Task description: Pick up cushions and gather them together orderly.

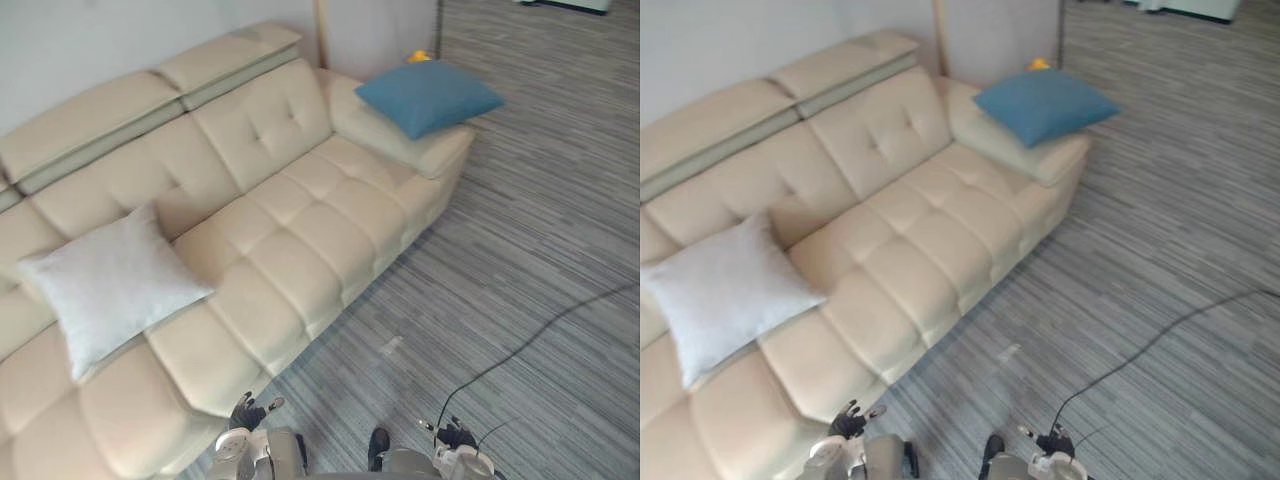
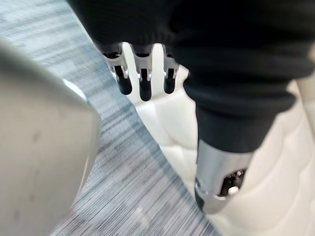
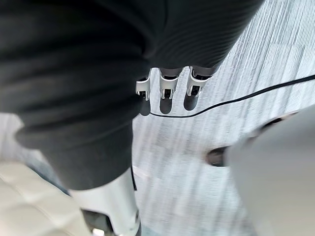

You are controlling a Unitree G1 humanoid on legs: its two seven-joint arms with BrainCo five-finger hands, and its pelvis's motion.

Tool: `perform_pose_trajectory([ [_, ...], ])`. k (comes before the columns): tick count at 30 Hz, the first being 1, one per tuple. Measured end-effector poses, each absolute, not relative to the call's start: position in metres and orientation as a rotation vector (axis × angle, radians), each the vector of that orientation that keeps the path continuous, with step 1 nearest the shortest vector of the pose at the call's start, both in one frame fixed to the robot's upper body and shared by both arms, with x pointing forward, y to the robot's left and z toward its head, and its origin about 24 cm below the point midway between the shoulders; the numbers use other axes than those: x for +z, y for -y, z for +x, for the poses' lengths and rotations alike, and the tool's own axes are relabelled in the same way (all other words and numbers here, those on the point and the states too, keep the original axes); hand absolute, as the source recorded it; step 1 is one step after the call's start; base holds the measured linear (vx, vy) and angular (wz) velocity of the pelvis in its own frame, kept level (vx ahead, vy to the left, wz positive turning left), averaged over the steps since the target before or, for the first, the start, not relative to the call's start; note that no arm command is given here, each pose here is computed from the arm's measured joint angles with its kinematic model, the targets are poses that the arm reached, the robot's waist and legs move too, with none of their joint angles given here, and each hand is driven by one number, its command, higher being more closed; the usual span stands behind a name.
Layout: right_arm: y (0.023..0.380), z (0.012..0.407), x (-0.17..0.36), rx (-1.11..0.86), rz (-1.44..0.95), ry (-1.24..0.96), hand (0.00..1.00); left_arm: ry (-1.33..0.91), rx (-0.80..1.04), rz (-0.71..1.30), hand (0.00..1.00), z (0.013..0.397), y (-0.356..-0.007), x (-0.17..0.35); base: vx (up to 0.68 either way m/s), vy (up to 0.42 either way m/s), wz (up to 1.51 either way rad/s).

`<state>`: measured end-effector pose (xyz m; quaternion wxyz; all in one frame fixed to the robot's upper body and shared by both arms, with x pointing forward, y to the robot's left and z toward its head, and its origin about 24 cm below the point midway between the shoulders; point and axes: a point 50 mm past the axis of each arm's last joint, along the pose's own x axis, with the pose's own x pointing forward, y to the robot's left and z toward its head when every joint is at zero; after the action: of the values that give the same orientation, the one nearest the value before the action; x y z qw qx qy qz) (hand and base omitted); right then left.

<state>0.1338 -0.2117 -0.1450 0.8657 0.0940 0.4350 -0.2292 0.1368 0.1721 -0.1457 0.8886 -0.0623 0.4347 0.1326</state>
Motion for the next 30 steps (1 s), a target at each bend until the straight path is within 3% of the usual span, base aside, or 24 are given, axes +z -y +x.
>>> perform_pose_trajectory([
  [5, 0.205, 0.113, -0.153, -0.502, 0.225, -0.965, 0.0, -0.921, 0.28, -0.105, 0.0, 0.133, -0.179, -0.147, 0.26, 0.195, -1.09],
  [10, 0.206, 0.121, -0.15, -0.485, 0.223, -0.945, 0.0, -0.946, 0.226, -0.05, 0.0, 0.132, -0.177, -0.149, 0.32, 0.075, -0.49],
  [15, 0.2, 0.138, -0.146, -0.455, 0.233, -0.913, 0.0, -0.96, 0.223, -0.039, 0.0, 0.131, -0.18, -0.151, 0.33, -0.131, -0.19],
  [23, 0.214, 0.114, -0.153, -0.517, 0.22, -0.972, 0.0, -0.935, 0.238, -0.103, 0.0, 0.139, -0.167, -0.148, 0.42, -0.276, 0.29],
  [30, 0.201, 0.136, -0.148, -0.499, 0.266, -0.927, 0.0, -0.862, 0.232, -0.109, 0.0, 0.153, -0.165, -0.139, 0.35, -0.024, -0.03],
])
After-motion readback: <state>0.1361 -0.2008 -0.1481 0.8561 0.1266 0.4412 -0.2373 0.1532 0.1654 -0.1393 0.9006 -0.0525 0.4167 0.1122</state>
